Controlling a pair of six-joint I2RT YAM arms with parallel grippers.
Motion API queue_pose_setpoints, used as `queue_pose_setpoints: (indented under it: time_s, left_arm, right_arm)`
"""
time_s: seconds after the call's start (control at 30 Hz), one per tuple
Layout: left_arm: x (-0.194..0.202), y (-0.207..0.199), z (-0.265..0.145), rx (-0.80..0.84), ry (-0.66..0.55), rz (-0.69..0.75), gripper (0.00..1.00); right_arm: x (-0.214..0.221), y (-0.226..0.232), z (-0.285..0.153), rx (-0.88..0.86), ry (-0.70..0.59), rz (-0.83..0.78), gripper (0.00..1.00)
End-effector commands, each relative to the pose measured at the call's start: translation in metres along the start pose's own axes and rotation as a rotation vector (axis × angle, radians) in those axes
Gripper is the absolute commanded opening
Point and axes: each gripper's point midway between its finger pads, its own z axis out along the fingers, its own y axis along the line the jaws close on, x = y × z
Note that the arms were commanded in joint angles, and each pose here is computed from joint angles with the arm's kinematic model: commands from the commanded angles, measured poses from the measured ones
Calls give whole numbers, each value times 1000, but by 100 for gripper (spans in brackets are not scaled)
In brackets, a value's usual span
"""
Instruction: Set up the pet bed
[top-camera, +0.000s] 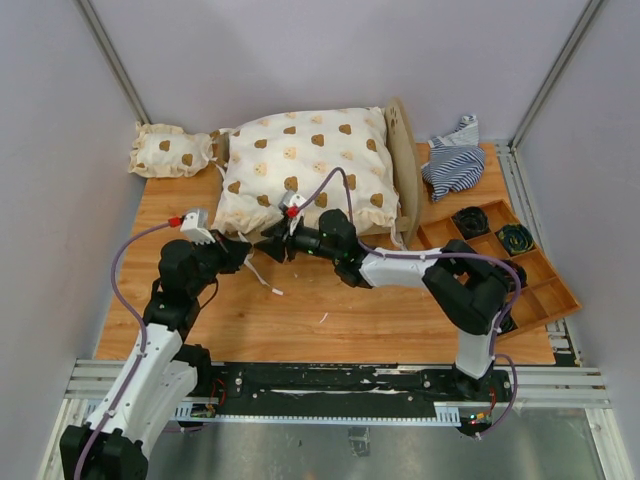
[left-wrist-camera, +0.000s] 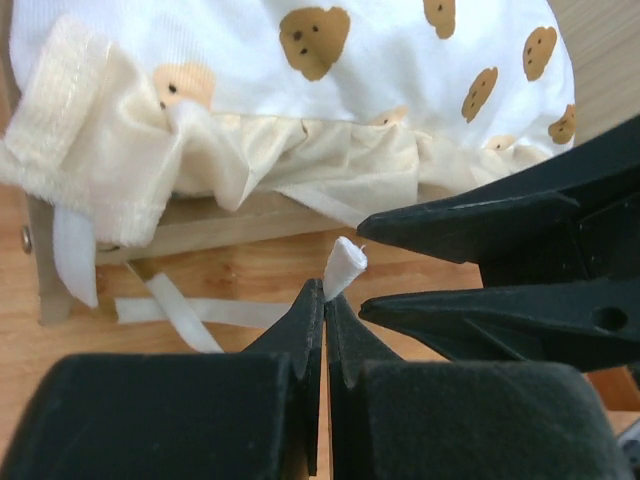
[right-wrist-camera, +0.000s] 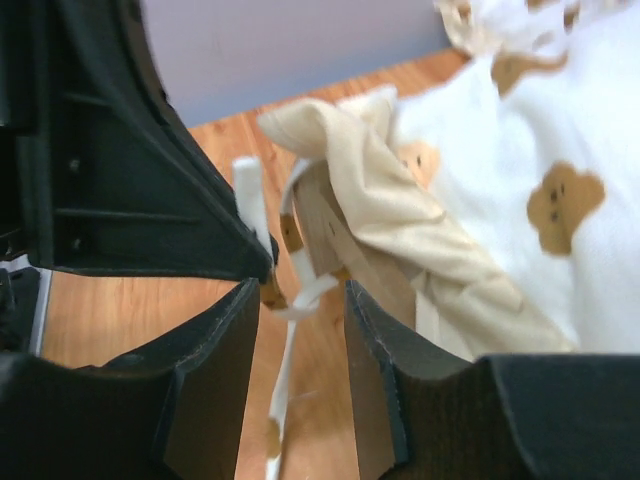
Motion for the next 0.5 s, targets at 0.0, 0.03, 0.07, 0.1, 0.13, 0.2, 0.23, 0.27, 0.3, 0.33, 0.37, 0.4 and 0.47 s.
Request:
queue_pose_setpoints:
  time_s: [0.0,0.03,0.07,0.1,0.13,0.2,0.23,0.27,0.3,0.33,0.37,0.4,0.47]
  left_arm:
    - [-8,-7,-3,-18,-8,-160,0]
    - [-7,-6,-3,-26,-3,-168,0]
    - [-7,-6,-2,-28,1,-171,0]
    - [-6,-5,-2,-32,6,-173,0]
    - [-6,-5,-2,-32,6,-175,0]
    - [-5,-5,-2,-33,5,-182,0]
    - [-6,-5,-2,-34,5,-184,0]
    - [-6,-5,-2,-34,4,-188,0]
    - [-7,-5,-1,-35,4,-188,0]
    - [-7,-4,-1,-38,4,-187,0]
    - [-8,-4,-1,-40,2,-184,0]
    - [-8,-3,0,-47,3,-180,0]
    - [-9,-1,0,-62,2,-176,0]
  right_arm:
    - [-31,18,3,-117,-244,-340,40]
    - [-29,19,5,-118,-260,-368,40]
    - [-27,17,6,-112,-263,-378,40]
    - [-25,16,9,-109,-257,-380,40]
    - [-22,14,11,-108,-248,-379,40]
    - [-20,16,15,-121,-248,-386,41]
    - [-21,18,16,-134,-256,-393,42]
    - [-23,21,18,-147,-261,-401,42]
    - [-12,20,22,-159,-238,-399,42]
    - [-6,22,24,-174,-223,-398,42]
    - [-3,23,24,-185,-217,-400,42]
    - [-2,25,23,-195,-219,-400,43]
    - [2,27,20,-204,-217,-397,46]
